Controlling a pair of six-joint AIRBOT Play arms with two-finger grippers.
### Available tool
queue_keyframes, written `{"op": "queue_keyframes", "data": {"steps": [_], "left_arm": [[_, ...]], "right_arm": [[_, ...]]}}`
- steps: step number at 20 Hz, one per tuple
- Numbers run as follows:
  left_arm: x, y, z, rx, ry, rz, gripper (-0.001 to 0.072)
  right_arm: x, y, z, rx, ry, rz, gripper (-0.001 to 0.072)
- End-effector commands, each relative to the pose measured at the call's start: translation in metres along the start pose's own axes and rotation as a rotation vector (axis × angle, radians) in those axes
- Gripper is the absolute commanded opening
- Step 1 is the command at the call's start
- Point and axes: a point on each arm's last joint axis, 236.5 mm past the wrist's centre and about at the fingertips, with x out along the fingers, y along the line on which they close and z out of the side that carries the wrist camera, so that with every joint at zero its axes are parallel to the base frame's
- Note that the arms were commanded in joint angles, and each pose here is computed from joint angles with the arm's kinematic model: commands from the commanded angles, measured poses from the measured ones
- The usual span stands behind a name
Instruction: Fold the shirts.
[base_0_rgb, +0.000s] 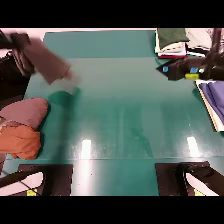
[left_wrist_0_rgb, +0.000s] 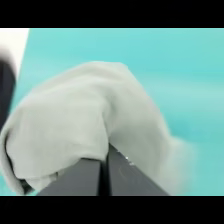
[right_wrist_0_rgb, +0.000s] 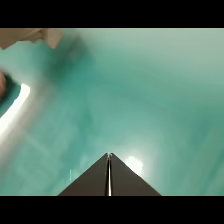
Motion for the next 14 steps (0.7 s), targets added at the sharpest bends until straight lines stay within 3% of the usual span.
{"op": "queue_keyframes", "data": {"steps": [1, 5, 11, 13, 14], "left_arm": [[-0.109, -0.061, 0.059, 0.136, -0.193, -0.138, 0.002], [-0.139, -0.162, 0.007, 0.239, -0.046, -0.414, 0.002], [-0.153, -0.348, -0.128, 0.416, 0.236, -0.861, 0.0045], [-0.149, -0.385, -0.155, 0.438, 0.261, -0.921, 0.0572], [-0.14, -0.39, -0.16, 0.436, 0.268, -0.914, 0.0573]], "right_arm": [[-0.033, 0.02, 0.046, -0.068, -0.122, 0.005, 0.0017], [-0.065, 0.04, 0.081, -0.122, -0.224, 0.013, 0.0017], [-0.08, 0.05, 0.093, -0.147, -0.263, 0.019, 0.0017], [-0.08, 0.05, 0.089, -0.147, -0.249, 0.021, 0.0017], [-0.079, 0.05, 0.088, -0.148, -0.242, 0.021, 0.0017]]}}
